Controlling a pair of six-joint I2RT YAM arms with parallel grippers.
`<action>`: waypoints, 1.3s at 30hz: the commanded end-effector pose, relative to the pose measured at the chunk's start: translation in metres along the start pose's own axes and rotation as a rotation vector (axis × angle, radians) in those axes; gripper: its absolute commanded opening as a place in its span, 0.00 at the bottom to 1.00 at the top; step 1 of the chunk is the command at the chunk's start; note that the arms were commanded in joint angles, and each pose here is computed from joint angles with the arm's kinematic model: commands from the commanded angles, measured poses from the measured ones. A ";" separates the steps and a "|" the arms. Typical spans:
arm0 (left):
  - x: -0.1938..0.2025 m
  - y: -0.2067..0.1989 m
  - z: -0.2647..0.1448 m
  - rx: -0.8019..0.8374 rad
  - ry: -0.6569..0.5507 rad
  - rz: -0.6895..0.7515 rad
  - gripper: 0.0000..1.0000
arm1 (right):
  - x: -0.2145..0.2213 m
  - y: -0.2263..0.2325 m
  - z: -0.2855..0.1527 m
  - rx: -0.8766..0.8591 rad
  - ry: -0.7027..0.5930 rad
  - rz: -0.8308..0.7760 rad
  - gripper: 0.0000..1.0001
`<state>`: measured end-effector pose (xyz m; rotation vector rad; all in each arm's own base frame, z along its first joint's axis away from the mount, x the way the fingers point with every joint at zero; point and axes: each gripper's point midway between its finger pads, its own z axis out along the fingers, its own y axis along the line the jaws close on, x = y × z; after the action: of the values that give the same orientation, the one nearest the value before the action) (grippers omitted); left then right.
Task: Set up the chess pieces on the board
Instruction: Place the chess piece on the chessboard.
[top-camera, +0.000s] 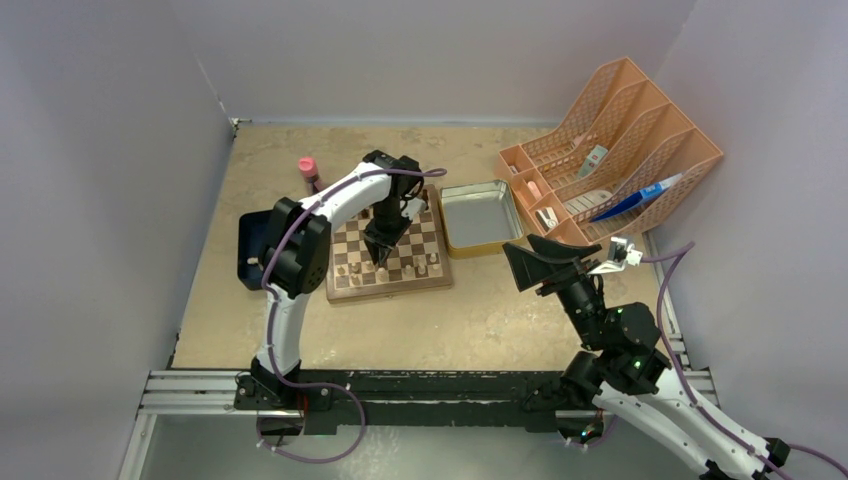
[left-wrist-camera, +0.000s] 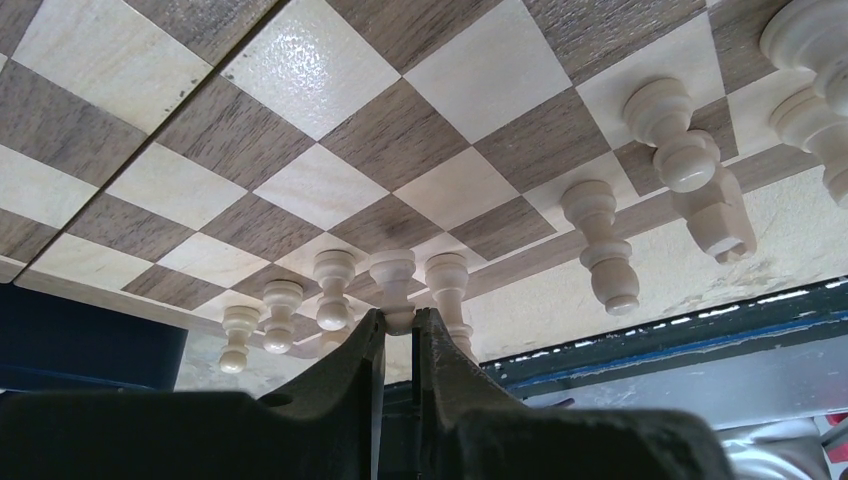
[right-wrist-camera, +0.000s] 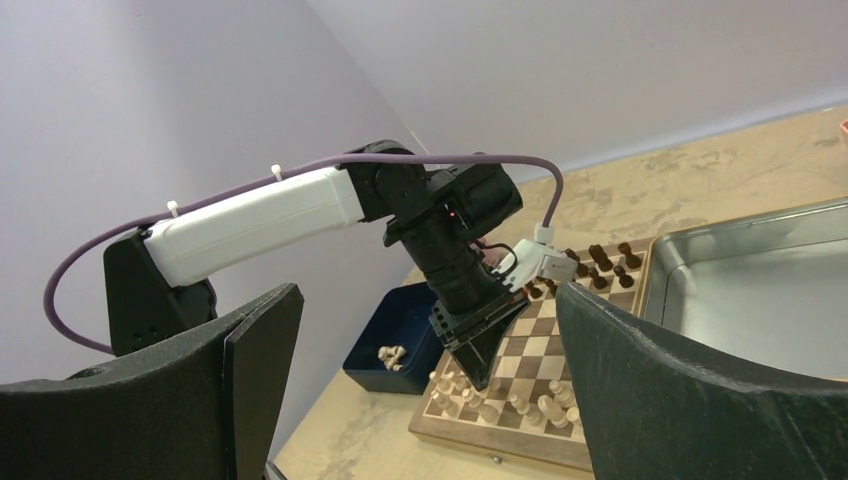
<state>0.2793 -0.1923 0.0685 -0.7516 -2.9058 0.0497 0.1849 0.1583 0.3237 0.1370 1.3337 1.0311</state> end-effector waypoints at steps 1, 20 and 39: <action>-0.002 -0.002 -0.007 -0.004 -0.008 0.010 0.12 | -0.019 0.011 0.000 -0.036 -0.064 0.015 0.99; -0.001 -0.005 -0.002 -0.007 0.016 0.018 0.18 | -0.023 0.013 -0.002 -0.040 -0.073 0.018 0.99; -0.005 0.002 -0.004 -0.051 -0.002 0.022 0.21 | -0.023 0.014 -0.002 -0.046 -0.073 0.021 0.99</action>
<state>0.2798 -0.1930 0.0633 -0.7695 -2.8895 0.0061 0.1837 0.1570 0.3267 0.1399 1.3212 1.0379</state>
